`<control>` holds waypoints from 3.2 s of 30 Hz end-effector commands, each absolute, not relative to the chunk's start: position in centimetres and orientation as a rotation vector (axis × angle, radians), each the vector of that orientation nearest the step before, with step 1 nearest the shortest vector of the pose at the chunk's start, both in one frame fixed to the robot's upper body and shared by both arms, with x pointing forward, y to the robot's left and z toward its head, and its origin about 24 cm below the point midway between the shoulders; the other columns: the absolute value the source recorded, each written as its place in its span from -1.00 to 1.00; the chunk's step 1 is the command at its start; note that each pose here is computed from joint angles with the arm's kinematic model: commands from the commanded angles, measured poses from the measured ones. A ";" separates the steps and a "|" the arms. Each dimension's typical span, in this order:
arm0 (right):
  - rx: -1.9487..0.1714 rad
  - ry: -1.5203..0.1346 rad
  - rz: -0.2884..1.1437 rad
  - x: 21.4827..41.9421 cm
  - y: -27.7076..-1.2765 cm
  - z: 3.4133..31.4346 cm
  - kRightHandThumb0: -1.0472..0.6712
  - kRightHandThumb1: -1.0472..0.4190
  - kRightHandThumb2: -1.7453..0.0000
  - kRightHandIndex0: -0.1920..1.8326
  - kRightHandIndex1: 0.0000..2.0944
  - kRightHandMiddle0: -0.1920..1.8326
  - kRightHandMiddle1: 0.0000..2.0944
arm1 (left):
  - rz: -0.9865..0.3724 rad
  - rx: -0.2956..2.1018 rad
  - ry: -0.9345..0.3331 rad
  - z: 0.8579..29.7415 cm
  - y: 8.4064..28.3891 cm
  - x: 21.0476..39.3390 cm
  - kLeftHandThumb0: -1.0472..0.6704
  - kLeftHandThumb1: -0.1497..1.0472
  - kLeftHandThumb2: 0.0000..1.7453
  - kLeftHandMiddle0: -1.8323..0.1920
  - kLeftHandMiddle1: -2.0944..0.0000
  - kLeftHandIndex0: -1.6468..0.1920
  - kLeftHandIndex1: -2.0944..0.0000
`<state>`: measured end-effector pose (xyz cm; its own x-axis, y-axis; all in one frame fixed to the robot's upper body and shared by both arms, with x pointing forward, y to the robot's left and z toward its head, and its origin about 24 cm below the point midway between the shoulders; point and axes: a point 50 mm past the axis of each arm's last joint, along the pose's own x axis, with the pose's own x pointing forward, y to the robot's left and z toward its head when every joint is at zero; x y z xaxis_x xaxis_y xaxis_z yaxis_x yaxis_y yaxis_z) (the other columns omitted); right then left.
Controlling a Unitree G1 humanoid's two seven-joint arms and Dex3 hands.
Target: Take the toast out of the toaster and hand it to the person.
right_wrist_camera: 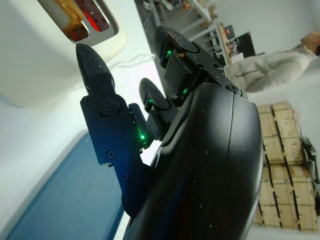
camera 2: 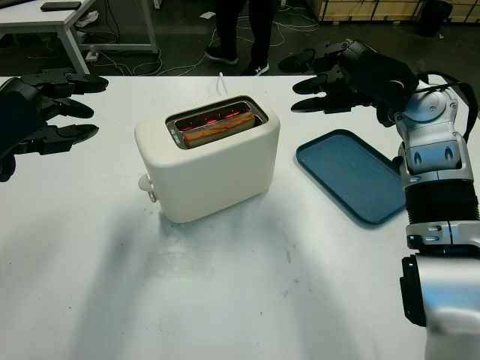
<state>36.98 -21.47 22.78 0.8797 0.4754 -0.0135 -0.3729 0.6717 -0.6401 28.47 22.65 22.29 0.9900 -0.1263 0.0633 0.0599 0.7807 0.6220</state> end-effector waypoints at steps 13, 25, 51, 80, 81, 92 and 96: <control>-0.685 -0.176 0.486 36.9 -21.3 22.5 -0.25 -0.63 1.00 -0.09 -0.91 -0.12 -0.99 | -0.089 0.683 -0.103 22.2 23.0 28.3 0.39 0.79 -0.68 0.65 -0.04 0.31 0.68; -0.666 -0.164 0.489 36.9 -21.3 22.6 -0.24 -0.63 1.00 -0.12 -0.92 -0.14 -1.00 | -0.088 0.678 -0.110 22.3 22.9 28.3 0.40 0.79 -0.68 0.65 -0.05 0.31 0.66; -0.675 -0.164 0.490 37.0 -21.4 22.6 -0.43 -0.65 1.00 -0.12 -0.92 -0.14 -1.00 | -0.096 0.662 -0.089 22.5 22.7 28.6 0.36 0.79 -0.69 0.68 -0.04 0.35 0.64; -0.715 -0.178 0.489 36.9 -21.5 22.5 -0.40 -0.65 1.00 -0.10 -0.91 -0.13 -0.99 | -0.090 0.646 -0.082 21.9 22.8 28.4 0.36 0.79 -0.65 0.69 -0.02 0.37 0.63; -0.715 -0.177 0.488 36.9 -21.5 22.5 -0.40 -0.65 1.00 -0.10 -0.91 -0.13 -0.99 | -0.091 0.643 -0.084 21.9 22.8 28.4 0.36 0.79 -0.65 0.69 -0.02 0.37 0.63; -0.717 -0.180 0.491 36.9 -21.5 22.4 -0.44 -0.66 1.00 -0.10 -0.91 -0.13 -1.00 | -0.085 0.661 -0.090 22.1 22.9 28.3 0.35 0.79 -0.67 0.68 -0.03 0.37 0.61; -0.690 -0.169 0.494 36.9 -21.6 22.4 -0.42 -0.65 1.00 -0.11 -0.92 -0.14 -1.00 | -0.090 0.663 -0.090 22.1 22.8 28.3 0.35 0.79 -0.67 0.67 -0.03 0.37 0.61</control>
<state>37.01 -21.46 22.56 0.8747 0.4845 -0.0100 -0.3722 0.6584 -0.6543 28.45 22.70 22.08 0.9919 -0.1174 0.0480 0.0643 0.7916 0.6077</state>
